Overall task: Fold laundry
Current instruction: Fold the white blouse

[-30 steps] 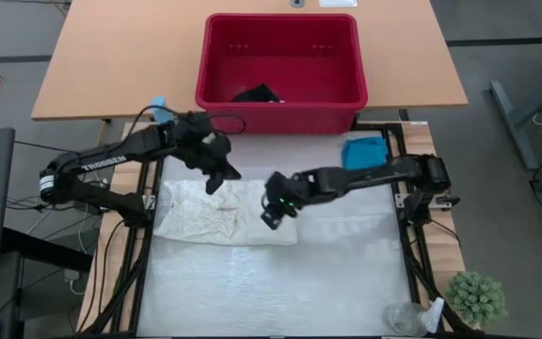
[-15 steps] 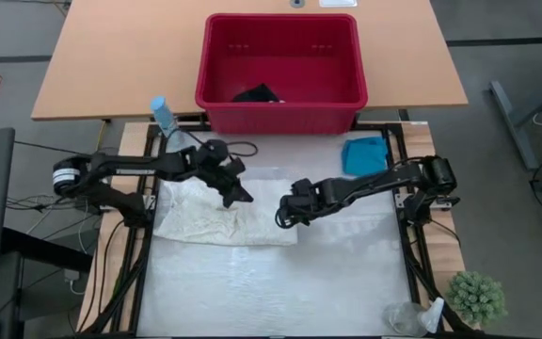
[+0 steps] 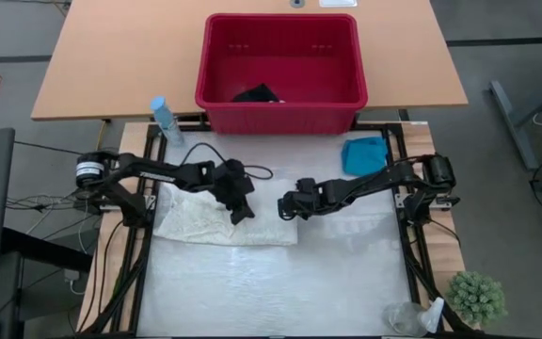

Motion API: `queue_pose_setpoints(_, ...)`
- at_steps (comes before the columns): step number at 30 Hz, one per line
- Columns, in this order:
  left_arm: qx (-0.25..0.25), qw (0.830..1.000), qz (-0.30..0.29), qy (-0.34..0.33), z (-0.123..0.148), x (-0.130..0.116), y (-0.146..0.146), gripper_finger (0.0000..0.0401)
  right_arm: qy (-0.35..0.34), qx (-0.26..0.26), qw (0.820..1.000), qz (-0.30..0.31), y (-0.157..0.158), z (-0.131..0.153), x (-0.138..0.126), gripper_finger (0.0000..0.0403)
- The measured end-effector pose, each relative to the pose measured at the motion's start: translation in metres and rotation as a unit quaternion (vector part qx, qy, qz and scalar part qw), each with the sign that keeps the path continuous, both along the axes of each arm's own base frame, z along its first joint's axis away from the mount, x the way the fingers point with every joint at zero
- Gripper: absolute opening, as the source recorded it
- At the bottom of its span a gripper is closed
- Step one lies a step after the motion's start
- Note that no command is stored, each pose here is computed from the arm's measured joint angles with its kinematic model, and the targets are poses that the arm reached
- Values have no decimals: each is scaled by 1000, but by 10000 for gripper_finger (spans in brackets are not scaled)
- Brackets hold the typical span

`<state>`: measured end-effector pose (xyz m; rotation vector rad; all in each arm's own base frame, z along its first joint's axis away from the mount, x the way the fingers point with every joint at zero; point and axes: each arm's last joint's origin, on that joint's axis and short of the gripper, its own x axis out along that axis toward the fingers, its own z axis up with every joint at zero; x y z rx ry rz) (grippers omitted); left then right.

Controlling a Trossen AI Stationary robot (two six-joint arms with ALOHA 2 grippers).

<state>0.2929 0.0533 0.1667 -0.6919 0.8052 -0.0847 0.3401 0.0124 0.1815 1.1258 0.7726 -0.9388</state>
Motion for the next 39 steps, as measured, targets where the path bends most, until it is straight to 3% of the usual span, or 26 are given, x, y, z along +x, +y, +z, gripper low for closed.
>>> queue_pose_setpoints(8,30,997,-15,65,-22,-2,-6,0,-6,5,1000,-3,-4,-19,9,268)
queue_pose_setpoints(18,81,993,-13,86,-25,-5,-4,0,-21,37,999,22,-4,-44,25,256)
queue_pose_setpoints(21,87,992,-11,87,-25,-5,-3,0,-8,40,999,20,-7,-45,23,212)
queue_pose_setpoints(27,93,993,-7,79,-23,-3,-1,0,6,39,998,42,-14,-47,21,56)
queue_pose_setpoints(33,63,996,-26,55,21,8,12,0,9,37,998,50,-17,-45,20,49)
queue_pose_setpoints(36,98,992,-40,65,52,5,16,0,13,39,998,51,-16,-46,20,49)
queue_pose_setpoints(39,136,985,-50,89,66,-10,14,0,17,38,998,54,-16,-46,19,49)
